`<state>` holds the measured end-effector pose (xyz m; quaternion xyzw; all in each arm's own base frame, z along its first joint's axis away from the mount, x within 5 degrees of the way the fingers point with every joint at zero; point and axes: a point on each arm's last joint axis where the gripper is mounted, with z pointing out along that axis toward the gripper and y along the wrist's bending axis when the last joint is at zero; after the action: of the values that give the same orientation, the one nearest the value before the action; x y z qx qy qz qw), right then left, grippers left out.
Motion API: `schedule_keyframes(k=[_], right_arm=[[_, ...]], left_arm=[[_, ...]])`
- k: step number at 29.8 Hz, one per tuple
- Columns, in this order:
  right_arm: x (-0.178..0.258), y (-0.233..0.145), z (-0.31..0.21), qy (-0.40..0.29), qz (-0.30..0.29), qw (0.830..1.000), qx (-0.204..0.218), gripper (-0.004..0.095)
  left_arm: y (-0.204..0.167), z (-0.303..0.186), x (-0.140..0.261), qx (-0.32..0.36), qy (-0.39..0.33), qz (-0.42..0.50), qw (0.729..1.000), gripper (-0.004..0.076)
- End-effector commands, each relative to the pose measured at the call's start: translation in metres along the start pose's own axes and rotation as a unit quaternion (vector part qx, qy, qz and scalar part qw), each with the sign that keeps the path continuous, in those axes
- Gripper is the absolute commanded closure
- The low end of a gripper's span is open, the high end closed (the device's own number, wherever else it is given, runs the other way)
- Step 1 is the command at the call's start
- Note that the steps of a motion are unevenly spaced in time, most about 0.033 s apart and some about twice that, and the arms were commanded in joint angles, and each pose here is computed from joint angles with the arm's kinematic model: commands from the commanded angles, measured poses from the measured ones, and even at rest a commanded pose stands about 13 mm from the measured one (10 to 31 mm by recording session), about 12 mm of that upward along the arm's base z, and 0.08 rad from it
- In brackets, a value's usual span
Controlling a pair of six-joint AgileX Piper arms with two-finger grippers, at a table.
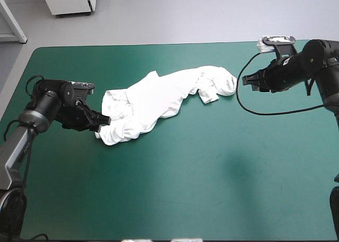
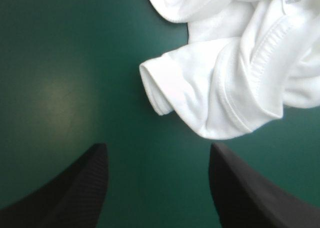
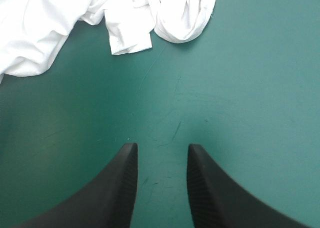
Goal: Fold the cloth
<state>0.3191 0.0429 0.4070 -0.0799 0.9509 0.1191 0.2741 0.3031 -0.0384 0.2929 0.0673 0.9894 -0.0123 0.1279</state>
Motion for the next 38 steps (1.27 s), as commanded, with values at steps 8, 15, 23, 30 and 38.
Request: schedule_keyframes(k=[8,15,23,30,38], right_arm=[[-0.005,0.006,-0.024,-0.054,-0.007,0.998,-0.003,0.0584],[-0.007,0.006,-0.024,-0.062,-0.007,0.998,-0.002,0.0584],[-0.018,-0.004,0.005,-0.061,0.006,0.998,0.014,0.0582],[-0.032,-0.017,0.052,-0.057,-0.01,0.998,0.019,0.0525],[-0.058,-0.026,0.093,-0.033,0.002,0.999,0.012,0.0351]], left_arm=[[0.0,0.036,-0.026,0.01,-0.016,-0.009,1.0,0.0283],[0.0,0.065,-0.031,0.01,0.011,-0.021,1.0,0.03],[0.001,0.069,-0.034,0.005,0.004,-0.031,0.999,0.0728],[0.002,0.069,-0.033,0.002,0.008,-0.028,1.0,0.0733],[0.0,0.069,-0.033,0.008,0.006,-0.032,0.999,0.0733]])
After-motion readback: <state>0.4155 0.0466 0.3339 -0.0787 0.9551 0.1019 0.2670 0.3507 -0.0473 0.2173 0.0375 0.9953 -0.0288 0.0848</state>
